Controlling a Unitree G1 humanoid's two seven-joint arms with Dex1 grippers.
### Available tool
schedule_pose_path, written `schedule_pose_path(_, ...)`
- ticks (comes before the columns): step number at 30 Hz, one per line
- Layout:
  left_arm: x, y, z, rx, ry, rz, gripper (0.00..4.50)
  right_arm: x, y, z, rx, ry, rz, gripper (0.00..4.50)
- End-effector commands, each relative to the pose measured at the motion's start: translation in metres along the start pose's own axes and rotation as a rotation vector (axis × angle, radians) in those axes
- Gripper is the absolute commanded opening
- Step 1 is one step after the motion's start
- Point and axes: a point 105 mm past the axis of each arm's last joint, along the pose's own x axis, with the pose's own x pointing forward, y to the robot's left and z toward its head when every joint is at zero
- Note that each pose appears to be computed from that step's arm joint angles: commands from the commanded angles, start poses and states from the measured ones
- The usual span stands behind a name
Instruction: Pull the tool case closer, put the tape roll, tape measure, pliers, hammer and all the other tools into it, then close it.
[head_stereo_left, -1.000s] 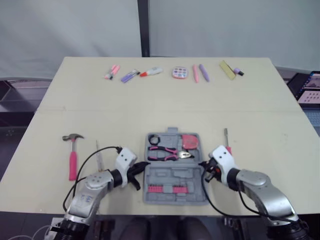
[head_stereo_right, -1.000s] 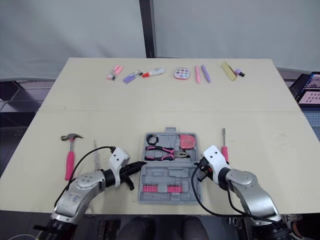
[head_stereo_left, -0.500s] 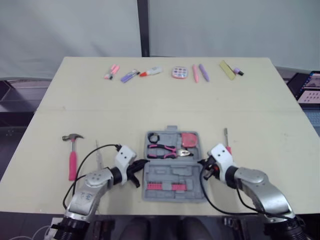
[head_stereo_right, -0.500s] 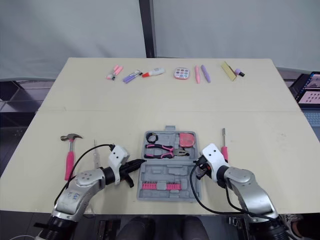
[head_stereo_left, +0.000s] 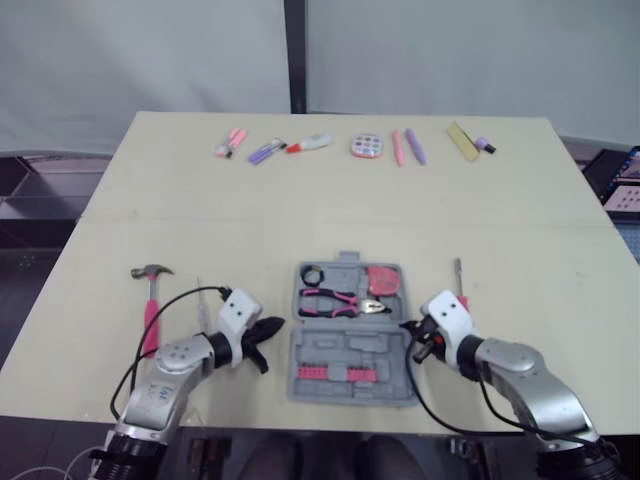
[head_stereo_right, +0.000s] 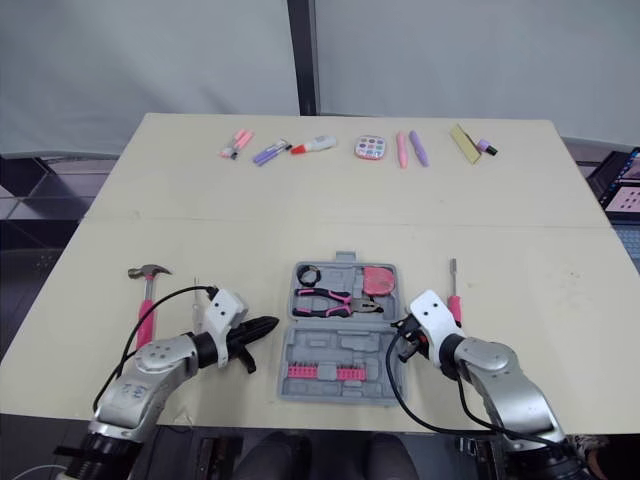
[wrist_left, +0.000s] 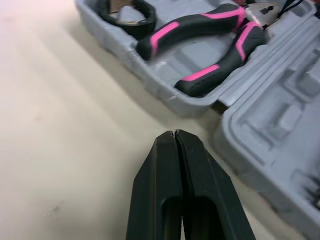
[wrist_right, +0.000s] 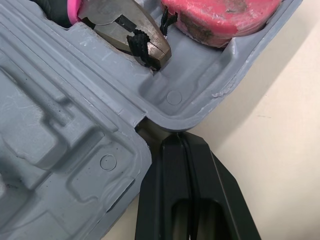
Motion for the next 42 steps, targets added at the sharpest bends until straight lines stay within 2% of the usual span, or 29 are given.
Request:
schedule_pose_path(1, -0.009, 0.001, 0.011, 0.022, -0.048, -0.003, 0.09, -0.013, -0.014, -0.012, 0.0, 0.045, -0.047, 0.0)
schedule_pose_path(8, -0.034, -0.001, 0.032, 0.036, -0.124, -0.041, 0.09, -0.039, -0.025, -0.004, -0.034, 0.028, -0.048, 0.0)
schedule_pose_path(14, -0.059, -0.007, 0.05, 0.113, -0.217, -0.062, 0.09, -0.068, 0.002, 0.01, -0.025, -0.02, 0.143, 0.0)
schedule_pose_path(20, -0.09, -0.014, 0.033, 0.144, -0.208, -0.062, 0.09, -0.09, 0.022, -0.003, -0.016, 0.003, 0.265, 0.0)
schedule_pose_path(28, -0.121, -0.038, -0.013, 0.119, -0.07, -0.059, 0.09, -0.099, 0.028, -0.019, 0.033, 0.036, 0.294, 0.0)
schedule_pose_path(37, -0.122, -0.045, -0.017, 0.077, -0.081, -0.043, 0.09, -0.101, 0.03, -0.026, 0.058, 0.051, 0.295, 0.0)
schedule_pose_path(38, -0.121, -0.045, -0.018, 0.056, -0.081, -0.05, 0.32, -0.101, 0.03, -0.026, 0.063, 0.052, 0.295, 0.0)
schedule_pose_path(39, -0.121, -0.045, -0.019, 0.043, -0.08, -0.051, 0.62, -0.101, 0.03, -0.027, 0.066, 0.054, 0.294, 0.25)
schedule_pose_path(42, -0.121, -0.044, -0.02, 0.033, -0.077, -0.054, 1.96, -0.101, 0.03, -0.028, 0.077, 0.062, 0.295, 1.4)
